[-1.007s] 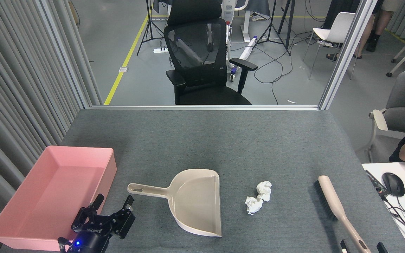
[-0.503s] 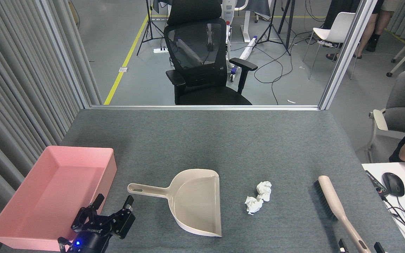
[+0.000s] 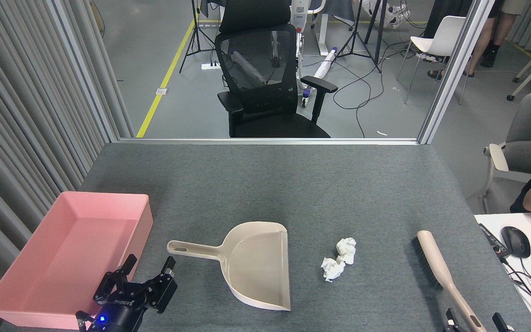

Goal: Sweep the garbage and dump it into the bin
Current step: 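Move the left gripper toward the dustpan handle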

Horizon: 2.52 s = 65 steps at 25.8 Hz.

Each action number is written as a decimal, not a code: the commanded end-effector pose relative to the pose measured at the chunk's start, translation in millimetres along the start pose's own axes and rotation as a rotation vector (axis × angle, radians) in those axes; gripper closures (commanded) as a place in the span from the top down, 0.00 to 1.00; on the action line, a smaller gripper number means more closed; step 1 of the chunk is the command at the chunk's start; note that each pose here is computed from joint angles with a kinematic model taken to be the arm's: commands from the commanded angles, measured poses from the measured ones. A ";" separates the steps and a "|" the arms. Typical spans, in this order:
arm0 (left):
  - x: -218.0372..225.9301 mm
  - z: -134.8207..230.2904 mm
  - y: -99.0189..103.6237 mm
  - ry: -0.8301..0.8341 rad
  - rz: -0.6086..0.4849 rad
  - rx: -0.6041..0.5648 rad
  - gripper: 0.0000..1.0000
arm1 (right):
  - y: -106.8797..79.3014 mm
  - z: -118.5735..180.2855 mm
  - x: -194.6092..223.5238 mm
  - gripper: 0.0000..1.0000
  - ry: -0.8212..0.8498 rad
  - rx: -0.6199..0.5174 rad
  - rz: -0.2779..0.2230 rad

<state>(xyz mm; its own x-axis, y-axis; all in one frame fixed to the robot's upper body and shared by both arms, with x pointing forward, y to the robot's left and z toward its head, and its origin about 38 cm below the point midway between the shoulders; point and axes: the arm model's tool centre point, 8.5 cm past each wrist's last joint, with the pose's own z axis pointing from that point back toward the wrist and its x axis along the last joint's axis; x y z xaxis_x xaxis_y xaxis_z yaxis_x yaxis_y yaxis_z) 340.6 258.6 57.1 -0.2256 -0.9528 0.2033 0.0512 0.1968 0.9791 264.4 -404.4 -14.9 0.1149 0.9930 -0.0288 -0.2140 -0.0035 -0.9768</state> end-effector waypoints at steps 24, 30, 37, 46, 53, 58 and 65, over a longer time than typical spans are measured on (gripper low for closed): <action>47.4 -11.4 -63.5 0.134 1.059 -0.014 0.99 | -1.0 -1.8 0.6 0.89 -0.009 -0.017 -0.003; 46.5 -13.6 -63.1 0.134 1.060 -0.011 0.99 | 0.3 -2.9 5.0 0.80 -0.021 -0.013 -0.002; 44.8 -22.1 -56.9 0.124 1.055 0.000 0.99 | -0.2 -3.4 5.1 0.79 -0.021 -0.015 -0.003; 48.2 -22.4 -54.5 0.110 1.057 0.006 0.99 | 3.2 -3.0 5.8 0.79 -0.021 -0.006 -0.007; 47.2 -22.1 -54.3 0.112 1.055 0.006 0.99 | 3.3 -3.0 5.2 0.67 -0.021 -0.006 -0.006; 46.9 -23.3 -52.1 0.109 1.053 0.012 0.99 | 3.8 -3.0 5.9 0.67 -0.023 -0.006 -0.007; 47.5 -23.5 -52.0 0.107 1.054 0.013 0.99 | 3.7 -3.1 6.4 0.59 -0.025 -0.007 -0.007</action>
<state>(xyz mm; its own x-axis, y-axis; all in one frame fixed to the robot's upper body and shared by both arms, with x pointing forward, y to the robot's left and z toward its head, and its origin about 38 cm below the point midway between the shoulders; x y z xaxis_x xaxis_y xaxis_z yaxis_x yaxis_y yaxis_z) 349.9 197.5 15.5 0.0147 -0.3143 0.9492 0.1619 0.9375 0.3079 267.1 -398.8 -19.4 0.0942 0.9954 -0.0177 -0.2065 0.0022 -0.9785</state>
